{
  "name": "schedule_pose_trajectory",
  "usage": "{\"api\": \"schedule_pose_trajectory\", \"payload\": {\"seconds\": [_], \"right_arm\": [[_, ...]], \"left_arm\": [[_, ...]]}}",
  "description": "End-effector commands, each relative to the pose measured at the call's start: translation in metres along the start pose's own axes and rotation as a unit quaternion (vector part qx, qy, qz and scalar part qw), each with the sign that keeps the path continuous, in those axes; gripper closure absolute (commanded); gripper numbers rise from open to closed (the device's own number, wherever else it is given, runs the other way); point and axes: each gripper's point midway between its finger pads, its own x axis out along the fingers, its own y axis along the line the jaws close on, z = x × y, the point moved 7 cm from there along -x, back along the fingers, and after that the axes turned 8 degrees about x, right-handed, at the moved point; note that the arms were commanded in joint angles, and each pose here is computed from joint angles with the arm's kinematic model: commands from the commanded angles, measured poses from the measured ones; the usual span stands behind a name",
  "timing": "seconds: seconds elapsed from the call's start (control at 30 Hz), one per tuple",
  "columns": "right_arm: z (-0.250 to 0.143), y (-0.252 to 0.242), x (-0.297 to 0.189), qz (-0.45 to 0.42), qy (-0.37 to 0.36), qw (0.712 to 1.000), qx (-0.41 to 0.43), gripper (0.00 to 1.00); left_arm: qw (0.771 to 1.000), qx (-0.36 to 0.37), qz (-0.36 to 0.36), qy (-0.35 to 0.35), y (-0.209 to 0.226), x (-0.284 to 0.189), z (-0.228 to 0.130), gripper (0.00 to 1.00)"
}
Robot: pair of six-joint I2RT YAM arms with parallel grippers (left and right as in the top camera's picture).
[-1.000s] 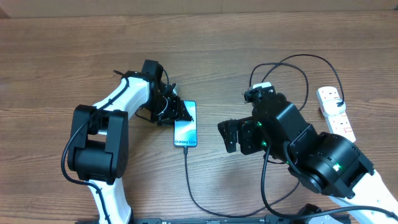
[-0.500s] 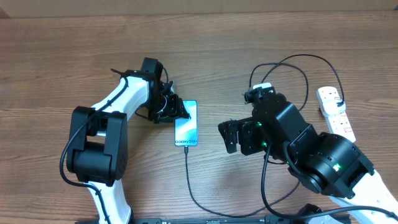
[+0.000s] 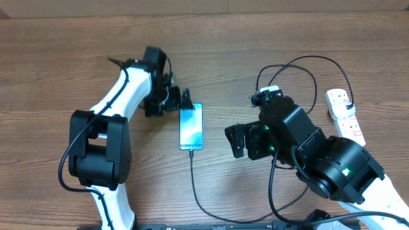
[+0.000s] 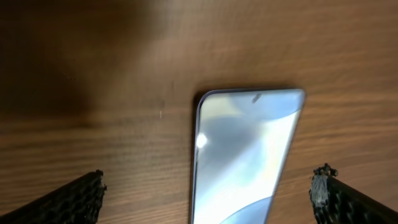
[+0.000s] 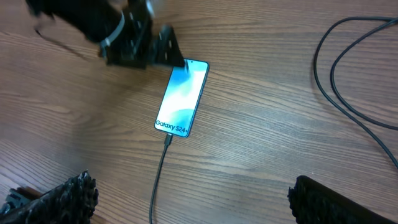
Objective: Plug charger to phone and switch on socket
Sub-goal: 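Open the left gripper, leave the phone flat, and retract the left arm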
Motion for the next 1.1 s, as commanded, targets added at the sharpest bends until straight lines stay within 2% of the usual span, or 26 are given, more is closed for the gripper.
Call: {"api": "schedule_pose_trajectory", "payload": {"seconds": [0.0,0.1,0.23,0.37,0.57,0.63,0.73,0.87,0.97,1.07], "right_arm": [[0.006,0.001,-0.007,0.003,-0.014,1.000,0.002,0.00],[0.006,0.001,-0.007,0.003,-0.014,1.000,0.002,0.00],[0.005,0.002,-0.007,0.004,-0.014,1.000,0.002,0.00],[0.004,0.003,-0.007,0.012,-0.007,1.000,0.002,0.00],[0.005,0.006,-0.007,0.022,-0.007,1.000,0.002,0.00],[0.006,0.007,-0.007,0.024,-0.011,1.000,0.002,0.00],[0.010,0.009,-0.007,0.031,-0.021,0.999,0.003,0.00],[0.015,0.013,-0.007,0.041,-0.034,0.999,0.004,0.00],[0.017,0.015,-0.003,0.042,-0.035,0.999,0.004,0.00],[0.017,0.015,0.003,0.036,-0.027,0.999,0.004,0.00]], "left_arm": [[0.996,0.019,0.025,-0.079,-0.010,-0.054,0.020,0.00],[0.992,0.032,0.018,-0.124,-0.022,-0.092,0.017,0.00],[0.981,0.050,0.032,-0.187,-0.035,-0.147,-0.003,0.00],[0.965,0.066,0.059,-0.247,-0.048,-0.200,-0.039,0.00],[0.928,0.101,0.102,-0.344,-0.069,-0.268,-0.108,0.00],[0.918,0.105,0.114,-0.365,-0.072,-0.282,-0.131,0.00],[0.900,0.071,0.146,-0.404,-0.068,-0.302,-0.176,0.00],[0.885,0.040,0.170,-0.431,-0.051,-0.311,-0.211,0.00],[0.878,0.031,0.181,-0.443,-0.041,-0.308,-0.220,0.00],[0.866,0.026,0.203,-0.456,-0.036,-0.302,-0.212,0.01]]}}
